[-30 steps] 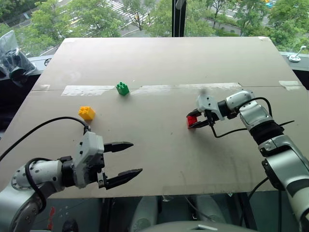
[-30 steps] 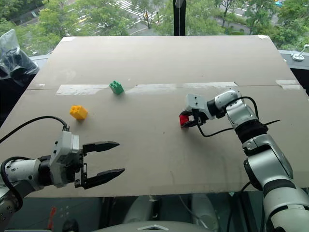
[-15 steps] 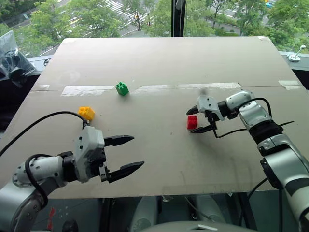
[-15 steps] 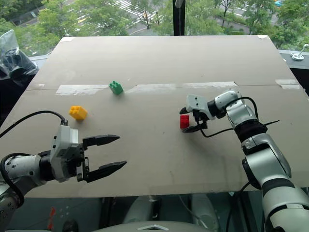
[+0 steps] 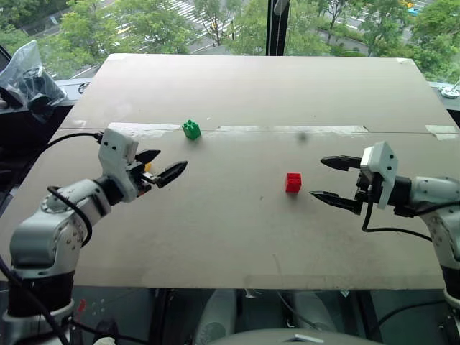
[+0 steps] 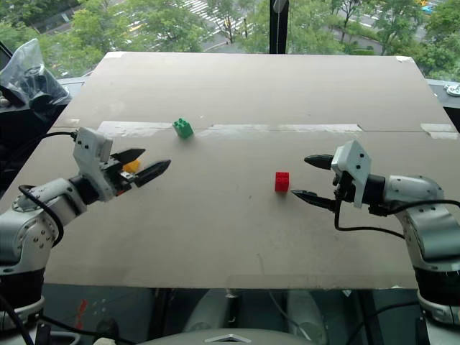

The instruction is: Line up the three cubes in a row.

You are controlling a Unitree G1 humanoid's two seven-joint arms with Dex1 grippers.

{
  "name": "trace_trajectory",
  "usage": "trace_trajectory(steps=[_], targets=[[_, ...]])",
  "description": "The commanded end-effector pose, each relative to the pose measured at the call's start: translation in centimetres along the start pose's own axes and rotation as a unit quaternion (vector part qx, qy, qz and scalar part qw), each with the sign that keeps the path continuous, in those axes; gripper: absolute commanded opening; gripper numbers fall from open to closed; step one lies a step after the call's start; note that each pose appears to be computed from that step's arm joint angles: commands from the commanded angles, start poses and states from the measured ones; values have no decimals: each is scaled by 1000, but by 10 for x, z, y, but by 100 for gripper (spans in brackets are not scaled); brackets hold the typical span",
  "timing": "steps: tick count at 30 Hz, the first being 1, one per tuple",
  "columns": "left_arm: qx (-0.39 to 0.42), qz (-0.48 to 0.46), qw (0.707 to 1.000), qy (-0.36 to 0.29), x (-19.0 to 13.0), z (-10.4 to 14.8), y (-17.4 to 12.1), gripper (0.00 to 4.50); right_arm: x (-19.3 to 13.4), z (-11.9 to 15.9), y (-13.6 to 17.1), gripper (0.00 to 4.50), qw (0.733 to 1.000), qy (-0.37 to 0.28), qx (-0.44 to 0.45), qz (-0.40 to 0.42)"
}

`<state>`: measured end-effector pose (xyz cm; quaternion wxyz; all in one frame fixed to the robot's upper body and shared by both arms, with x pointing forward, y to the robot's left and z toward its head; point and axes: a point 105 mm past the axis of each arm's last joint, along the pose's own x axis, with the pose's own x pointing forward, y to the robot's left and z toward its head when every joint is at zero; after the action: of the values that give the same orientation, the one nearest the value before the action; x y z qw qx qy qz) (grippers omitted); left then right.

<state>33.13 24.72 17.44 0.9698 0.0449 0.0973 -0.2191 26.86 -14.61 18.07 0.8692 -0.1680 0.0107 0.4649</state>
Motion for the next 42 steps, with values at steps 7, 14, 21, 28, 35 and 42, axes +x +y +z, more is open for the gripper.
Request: trace_trajectory(steps=[7, 14, 21, 28, 35, 42], targets=[[33, 28, 998, 40, 72, 20, 42, 450, -27, 35, 29, 408, 993, -27, -37, -113], [66, 41, 995, 56, 95, 30, 55, 450, -27, 48, 39, 408, 993, -48, -41, -101], [80, 48, 994, 57, 105, 28, 55, 450, -24, 55, 40, 408, 992, -53, -56, -99], [89, 58, 992, 64, 112, 22, 52, 450, -24, 62, 43, 408, 991, -57, -64, -101], [77, 66, 994, 46, 119, 21, 46, 335, -23, 64, 42, 440, 990, -60, -65, -112], [93, 50, 994, 39, 118, 20, 45, 124, -24, 66, 40, 440, 989, -57, -71, -120]])
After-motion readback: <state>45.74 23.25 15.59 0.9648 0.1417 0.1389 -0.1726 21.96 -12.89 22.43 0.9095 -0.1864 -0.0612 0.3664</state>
